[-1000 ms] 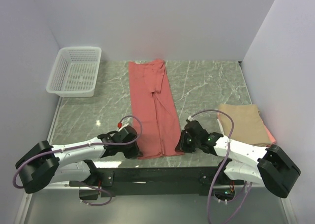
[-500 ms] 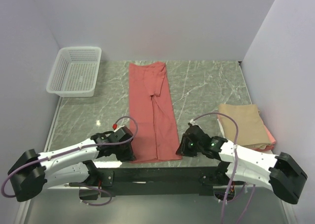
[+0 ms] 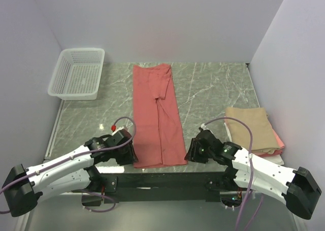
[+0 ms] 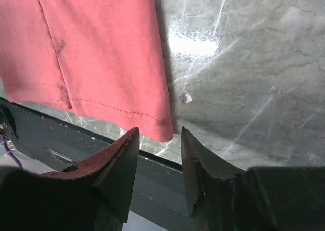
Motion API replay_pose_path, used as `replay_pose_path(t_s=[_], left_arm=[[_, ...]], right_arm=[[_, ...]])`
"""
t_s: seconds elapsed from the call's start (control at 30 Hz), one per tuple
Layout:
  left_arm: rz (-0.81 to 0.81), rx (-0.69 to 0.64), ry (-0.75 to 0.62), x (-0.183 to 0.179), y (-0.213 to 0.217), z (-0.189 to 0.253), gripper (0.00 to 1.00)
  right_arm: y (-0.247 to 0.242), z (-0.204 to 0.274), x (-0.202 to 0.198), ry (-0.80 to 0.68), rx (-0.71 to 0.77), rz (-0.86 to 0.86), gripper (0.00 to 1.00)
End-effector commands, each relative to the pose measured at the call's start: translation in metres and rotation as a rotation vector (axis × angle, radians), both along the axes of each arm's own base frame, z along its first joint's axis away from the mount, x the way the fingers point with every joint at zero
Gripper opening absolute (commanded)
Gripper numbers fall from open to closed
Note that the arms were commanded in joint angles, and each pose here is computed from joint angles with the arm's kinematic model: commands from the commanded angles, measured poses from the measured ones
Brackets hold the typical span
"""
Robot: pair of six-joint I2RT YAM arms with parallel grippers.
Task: Fold and stack the t-shirts
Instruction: Fold the tshirt
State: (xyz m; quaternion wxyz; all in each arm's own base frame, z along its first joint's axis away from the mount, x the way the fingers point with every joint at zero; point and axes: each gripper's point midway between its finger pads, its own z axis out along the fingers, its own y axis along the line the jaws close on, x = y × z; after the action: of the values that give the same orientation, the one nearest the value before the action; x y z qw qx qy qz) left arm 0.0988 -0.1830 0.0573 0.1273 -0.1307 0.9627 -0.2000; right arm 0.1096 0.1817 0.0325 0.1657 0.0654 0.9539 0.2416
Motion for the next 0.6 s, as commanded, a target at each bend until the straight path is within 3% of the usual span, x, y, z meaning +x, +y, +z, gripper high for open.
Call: replay_pose_path(t_s=[0.0, 0.57], left_arm=[[0.025, -0.024, -0.009, -0.001, 0.003, 0.0, 0.41], [0.039, -0.101, -0.021, -0.003, -0.001, -0.029, 0.4]], right_arm=[[-0.002, -0.003, -0.001, -0.002, 0.015, 0.0, 0.46], [0.005, -0.018, -0.002, 0.046, 0.046, 0.004, 0.42]])
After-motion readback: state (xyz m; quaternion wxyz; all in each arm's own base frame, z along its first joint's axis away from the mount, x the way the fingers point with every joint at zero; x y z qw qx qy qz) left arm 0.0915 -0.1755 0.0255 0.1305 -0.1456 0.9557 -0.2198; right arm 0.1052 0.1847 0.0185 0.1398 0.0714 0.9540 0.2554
